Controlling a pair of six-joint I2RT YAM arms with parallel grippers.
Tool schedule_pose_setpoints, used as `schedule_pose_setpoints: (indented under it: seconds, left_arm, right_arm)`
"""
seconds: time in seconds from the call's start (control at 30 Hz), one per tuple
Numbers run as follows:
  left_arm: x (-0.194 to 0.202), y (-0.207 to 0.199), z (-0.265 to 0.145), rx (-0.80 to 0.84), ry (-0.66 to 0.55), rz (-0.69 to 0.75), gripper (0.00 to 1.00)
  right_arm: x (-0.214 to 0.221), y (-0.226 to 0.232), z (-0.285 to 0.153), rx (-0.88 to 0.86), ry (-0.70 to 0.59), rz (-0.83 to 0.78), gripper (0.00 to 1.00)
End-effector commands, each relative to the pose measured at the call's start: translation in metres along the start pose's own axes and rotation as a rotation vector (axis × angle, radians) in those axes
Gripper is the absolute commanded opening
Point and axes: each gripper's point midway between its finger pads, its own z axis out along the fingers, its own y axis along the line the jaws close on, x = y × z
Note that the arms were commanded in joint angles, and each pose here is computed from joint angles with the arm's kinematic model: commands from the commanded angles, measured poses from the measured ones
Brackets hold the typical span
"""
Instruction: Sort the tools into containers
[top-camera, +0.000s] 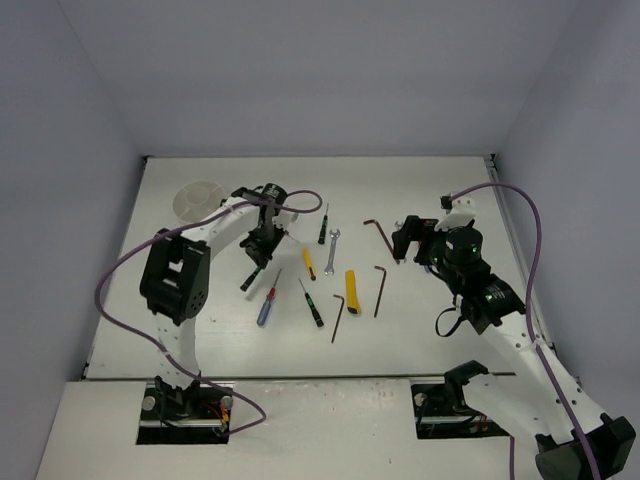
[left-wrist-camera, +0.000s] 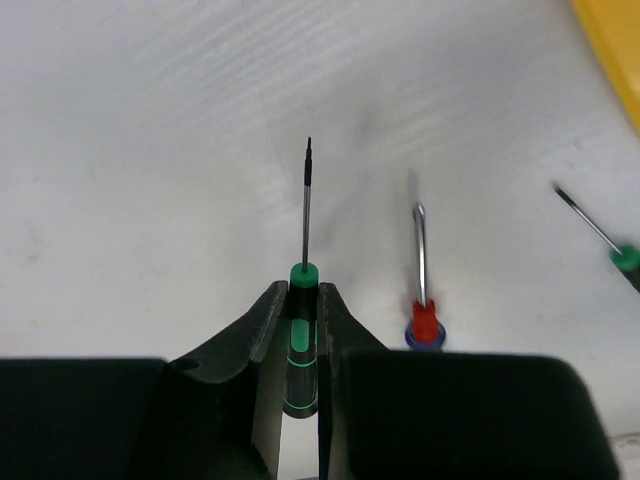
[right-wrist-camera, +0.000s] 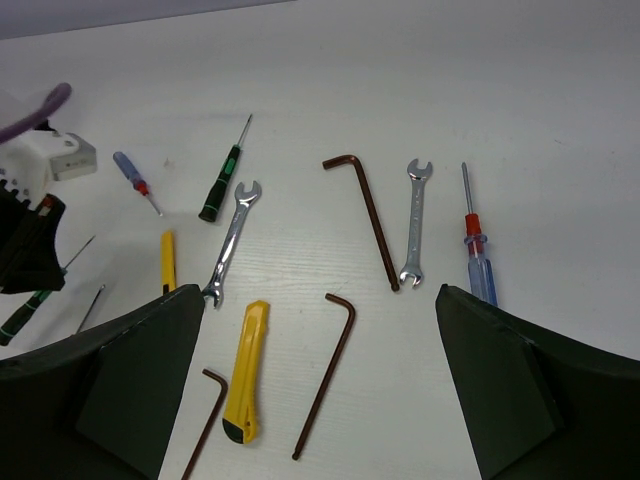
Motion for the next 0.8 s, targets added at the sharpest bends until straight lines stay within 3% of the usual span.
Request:
schedule_pose_setpoints:
  seconds: [0.0,0.23,0.4,0.5,0.63,0.77]
  left_arm:
    - [-0.015,0.0,-0.083,-0.035,-0.226,-0.045,0.0]
    - [-0.035,0.06,-0.202,-0.19,-0.63,-0.306,0.0]
    - [-0.041,0.143,-0.268,-0.279,-1.015,-0.591,0.0]
    - [-0.04,0.18,-0.292,-0.325,-1.201,-0.682,0.0]
    - [-0.045,0.225,-0.298,-0.38,-1.329,-0.737,0.0]
    - [-0.055,0.254,-0.284,-0.416,-1.357,-0.723,0.0]
  right_arm:
    - [-0.015,0.007,-0.001,-0.024,-0.054,0.008,1.0]
    - [-0.016,0.01,0.0,-0.039,-0.052,0.009,1.0]
    - [-0.015,0.014,-0.001,-0.059,-0.048,0.013,1.0]
    - [-0.014,0.015,-0.002,-0.068,-0.047,0.014,1.0]
    - [-0.014,0.016,-0.004,-0.077,-0.048,0.013,1.0]
    - [-0.014,0.018,-0.005,-0.09,-0.047,0.012,1.0]
